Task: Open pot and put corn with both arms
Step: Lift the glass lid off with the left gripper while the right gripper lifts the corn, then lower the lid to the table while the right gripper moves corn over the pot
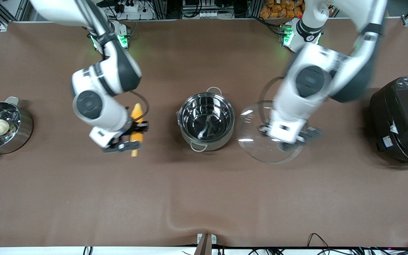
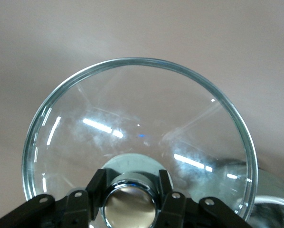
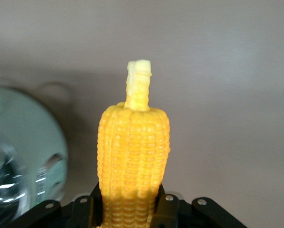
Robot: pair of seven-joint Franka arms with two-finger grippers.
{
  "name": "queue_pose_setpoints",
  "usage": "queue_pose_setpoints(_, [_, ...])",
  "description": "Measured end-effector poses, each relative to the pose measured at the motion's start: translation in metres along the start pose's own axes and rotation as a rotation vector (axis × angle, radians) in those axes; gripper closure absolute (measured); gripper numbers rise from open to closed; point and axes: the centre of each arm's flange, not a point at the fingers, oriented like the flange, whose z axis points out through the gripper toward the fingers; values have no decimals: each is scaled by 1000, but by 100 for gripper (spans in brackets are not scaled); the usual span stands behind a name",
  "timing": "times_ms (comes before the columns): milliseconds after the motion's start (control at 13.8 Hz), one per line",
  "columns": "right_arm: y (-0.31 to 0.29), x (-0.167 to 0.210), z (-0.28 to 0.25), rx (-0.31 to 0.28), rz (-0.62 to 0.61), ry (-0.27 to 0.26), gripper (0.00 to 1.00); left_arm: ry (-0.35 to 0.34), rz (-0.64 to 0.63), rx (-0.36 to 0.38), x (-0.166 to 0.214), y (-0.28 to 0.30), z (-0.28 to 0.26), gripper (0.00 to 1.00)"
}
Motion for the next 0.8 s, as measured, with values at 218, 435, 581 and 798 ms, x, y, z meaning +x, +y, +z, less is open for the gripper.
queue_pose_setpoints(218, [-61, -13, 15, -8, -77, 7, 61, -19, 62, -4, 51, -67, 45, 51])
queue_pose_setpoints(435, [-93, 3, 32, -5, -85, 27, 61, -12, 88, -27, 70, -109, 114, 51])
queue_pose_setpoints(581, [-106, 8, 40, -6, -93, 29, 61, 5, 98, -38, 64, -118, 160, 51])
queue_pose_setpoints(798, [-139, -3, 39, -5, -69, 38, 61, 7, 132, 0, 54, -130, 210, 51])
